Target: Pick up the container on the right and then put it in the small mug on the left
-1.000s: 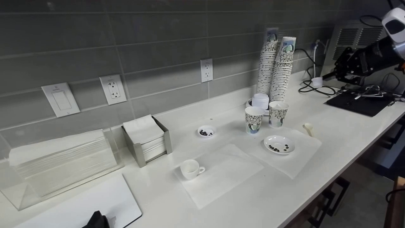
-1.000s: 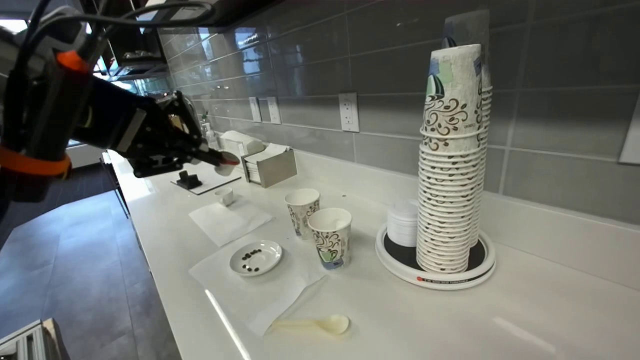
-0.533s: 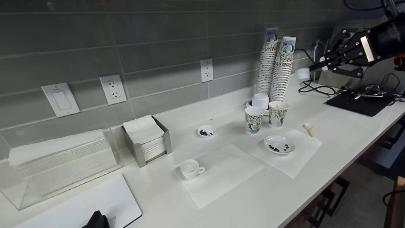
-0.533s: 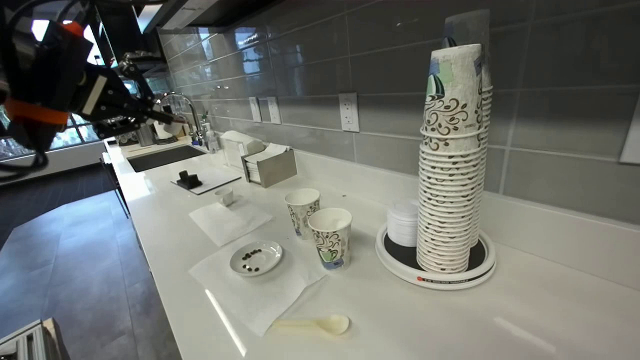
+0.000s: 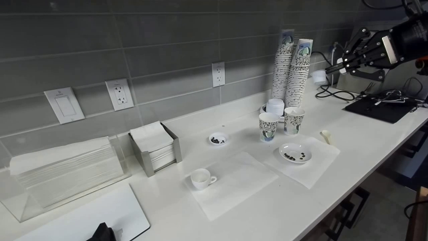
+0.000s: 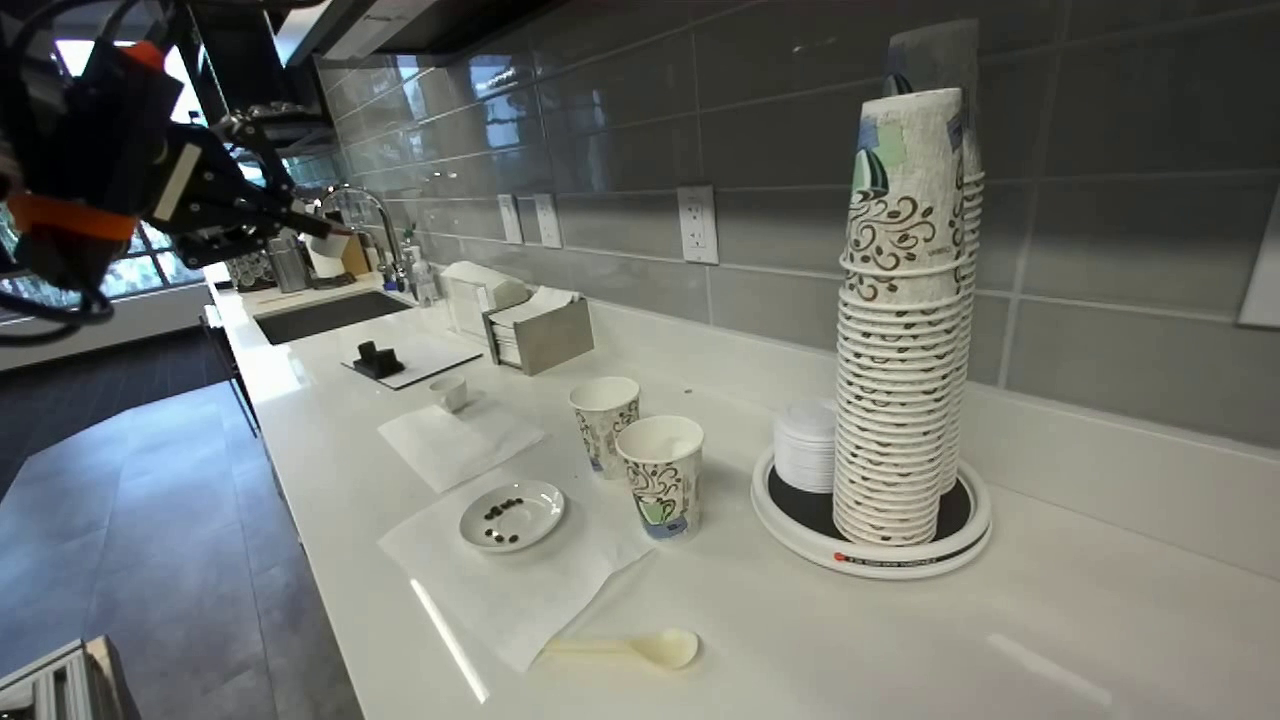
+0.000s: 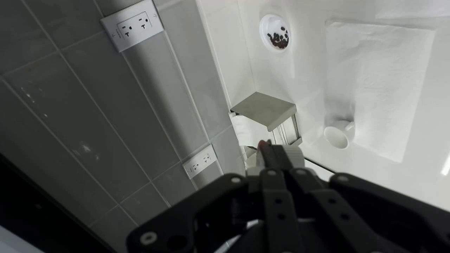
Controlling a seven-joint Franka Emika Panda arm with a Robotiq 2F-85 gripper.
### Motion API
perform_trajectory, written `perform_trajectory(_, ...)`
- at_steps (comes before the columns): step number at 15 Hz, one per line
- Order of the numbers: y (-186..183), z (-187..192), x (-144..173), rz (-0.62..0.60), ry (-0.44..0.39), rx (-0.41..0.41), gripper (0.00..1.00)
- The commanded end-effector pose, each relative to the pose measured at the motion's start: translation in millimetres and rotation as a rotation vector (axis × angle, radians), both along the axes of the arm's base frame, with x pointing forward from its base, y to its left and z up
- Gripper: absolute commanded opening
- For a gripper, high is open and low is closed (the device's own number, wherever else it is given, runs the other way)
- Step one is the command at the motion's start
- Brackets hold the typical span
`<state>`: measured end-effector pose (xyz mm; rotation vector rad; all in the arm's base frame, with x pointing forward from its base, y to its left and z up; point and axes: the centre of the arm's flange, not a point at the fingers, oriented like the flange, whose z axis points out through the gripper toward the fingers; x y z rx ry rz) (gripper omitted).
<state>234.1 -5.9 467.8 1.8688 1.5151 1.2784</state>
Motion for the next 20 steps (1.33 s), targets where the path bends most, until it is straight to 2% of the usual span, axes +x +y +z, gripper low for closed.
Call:
perform_trajectory(1, 0, 0, 0, 0.000, 0.000, 0.000, 0.01)
perform_trajectory(3, 12, -1, 1, 0.024, 0.004, -0.011, 0.00)
perform_trajectory(8, 111, -8, 4, 0.236, -0.046, -0.162, 0.00)
perform_trajectory(10, 149, -16, 10, 0.273, -0.087, -0.203, 0.00)
perform_trajectory(14, 208, -42, 36, 0.227, -0.166, -0.256, 0.00)
perform_trajectory(20, 244, -90, 78, 0.123, -0.213, -0.322, 0.00)
